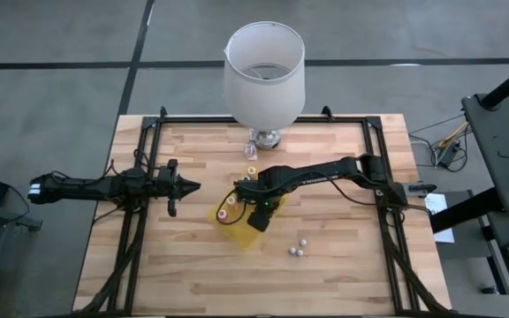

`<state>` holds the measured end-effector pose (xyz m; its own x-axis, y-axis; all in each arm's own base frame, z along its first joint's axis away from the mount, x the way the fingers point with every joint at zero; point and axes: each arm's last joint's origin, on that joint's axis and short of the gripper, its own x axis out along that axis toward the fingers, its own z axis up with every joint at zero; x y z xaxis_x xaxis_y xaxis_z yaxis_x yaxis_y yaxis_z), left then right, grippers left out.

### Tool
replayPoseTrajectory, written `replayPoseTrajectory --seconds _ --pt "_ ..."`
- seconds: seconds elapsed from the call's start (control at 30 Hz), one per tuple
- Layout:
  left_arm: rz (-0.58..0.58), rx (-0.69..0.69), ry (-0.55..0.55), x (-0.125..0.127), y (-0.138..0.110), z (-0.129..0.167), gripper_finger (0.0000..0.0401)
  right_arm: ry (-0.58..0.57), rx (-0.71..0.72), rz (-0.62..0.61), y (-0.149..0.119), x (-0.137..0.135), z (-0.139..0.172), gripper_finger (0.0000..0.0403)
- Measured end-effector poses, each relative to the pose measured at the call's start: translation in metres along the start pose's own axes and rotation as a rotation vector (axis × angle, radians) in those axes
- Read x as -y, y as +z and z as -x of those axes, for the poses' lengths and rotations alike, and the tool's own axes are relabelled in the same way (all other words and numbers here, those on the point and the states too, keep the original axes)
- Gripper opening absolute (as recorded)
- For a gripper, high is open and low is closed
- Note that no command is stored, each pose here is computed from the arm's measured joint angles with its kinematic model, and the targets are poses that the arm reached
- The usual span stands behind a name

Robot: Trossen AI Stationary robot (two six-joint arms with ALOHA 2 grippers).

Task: Pick & Place food coloring
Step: Put the small blue food coloring bottle into the yellow bin

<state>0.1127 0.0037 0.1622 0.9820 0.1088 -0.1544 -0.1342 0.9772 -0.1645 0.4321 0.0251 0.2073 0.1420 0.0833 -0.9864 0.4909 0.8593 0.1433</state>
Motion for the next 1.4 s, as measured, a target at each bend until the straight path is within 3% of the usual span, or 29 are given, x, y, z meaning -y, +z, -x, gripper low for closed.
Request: replayPoseTrajectory --seconds 0.5,1.4 --pt "0.000 0.000 0.000 0.000 0.000 0.000 0.0000 0.021 0.051 -0.048 0.019 0.020 0.005 0.0071" --pt "0.000 0.000 0.000 0.000 0.000 0.000 0.0000 0.019 0.043 -0.026 0.016 0.031 -0.019 0.0071"
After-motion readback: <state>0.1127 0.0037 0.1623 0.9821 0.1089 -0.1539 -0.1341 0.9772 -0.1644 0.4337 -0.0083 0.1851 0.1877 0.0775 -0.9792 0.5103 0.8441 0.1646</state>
